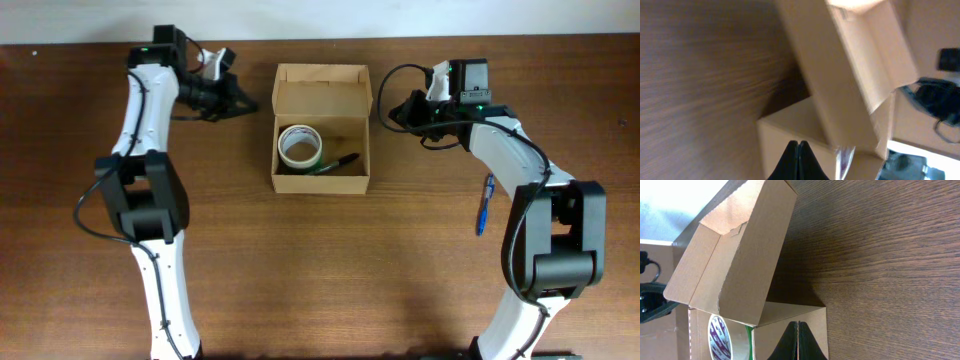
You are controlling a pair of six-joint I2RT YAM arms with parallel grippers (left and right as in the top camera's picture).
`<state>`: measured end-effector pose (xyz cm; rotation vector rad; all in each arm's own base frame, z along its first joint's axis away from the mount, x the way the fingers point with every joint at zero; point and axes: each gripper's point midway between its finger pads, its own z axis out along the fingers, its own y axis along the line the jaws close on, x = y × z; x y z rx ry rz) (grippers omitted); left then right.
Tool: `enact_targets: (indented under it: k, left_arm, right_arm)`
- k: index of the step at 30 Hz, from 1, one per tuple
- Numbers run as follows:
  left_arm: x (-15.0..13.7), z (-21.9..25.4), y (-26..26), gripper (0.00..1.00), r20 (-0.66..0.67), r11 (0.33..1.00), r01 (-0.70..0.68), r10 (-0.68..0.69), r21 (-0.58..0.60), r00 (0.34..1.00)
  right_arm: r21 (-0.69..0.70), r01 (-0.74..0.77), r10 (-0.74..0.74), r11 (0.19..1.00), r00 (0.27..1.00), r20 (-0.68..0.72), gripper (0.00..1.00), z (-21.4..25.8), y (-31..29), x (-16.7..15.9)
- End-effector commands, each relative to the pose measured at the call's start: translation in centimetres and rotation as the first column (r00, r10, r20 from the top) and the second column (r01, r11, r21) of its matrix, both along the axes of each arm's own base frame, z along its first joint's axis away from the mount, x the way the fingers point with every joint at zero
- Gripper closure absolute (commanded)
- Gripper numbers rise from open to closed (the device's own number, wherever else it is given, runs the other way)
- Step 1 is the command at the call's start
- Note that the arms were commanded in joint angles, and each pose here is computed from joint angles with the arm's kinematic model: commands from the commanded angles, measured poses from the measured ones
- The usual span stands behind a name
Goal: Pack container
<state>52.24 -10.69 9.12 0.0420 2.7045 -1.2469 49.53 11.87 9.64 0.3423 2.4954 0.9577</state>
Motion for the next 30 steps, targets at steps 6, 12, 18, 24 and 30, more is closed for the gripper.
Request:
enact_targets:
  k: [6,12,18,24,30]
  left_arm:
    - [0.1,-3.2,-4.9,0.98,-0.137,0.982,-0.014,-0.012,-0.188,0.99]
    - [0.6,-3.9,-5.3,0.98,-0.135,0.98,-0.019,-0.008,-0.2,0.991]
    - [1.4,-3.8,-5.3,0.98,-0.111,0.978,-0.028,0.006,-0.205,0.994]
    - [2.8,-2.3,-5.9,0.98,-0.072,0.959,-0.037,0.018,-0.279,0.997]
    - [3.5,-1.3,-6.1,0.98,-0.042,0.945,-0.03,0.017,-0.326,0.999]
  right_arm:
    - [0.04,0.009,-0.004,0.999,0.993,-0.117,0.97,-4.2,0.5,-0.6]
    - [0.176,-0.091,0.11,0.98,0.989,-0.101,0.96,-5.2,2.8,-0.8]
    - [0.234,-0.151,0.16,0.96,0.987,-0.021,0.97,-4.1,3.8,-0.1]
    - [0.269,-0.198,0.193,0.943,0.98,0.047,0.96,-2.8,4.5,0.3]
    - [0.28,-0.233,0.216,0.931,0.972,0.09,0.96,-2.1,5.1,0.4]
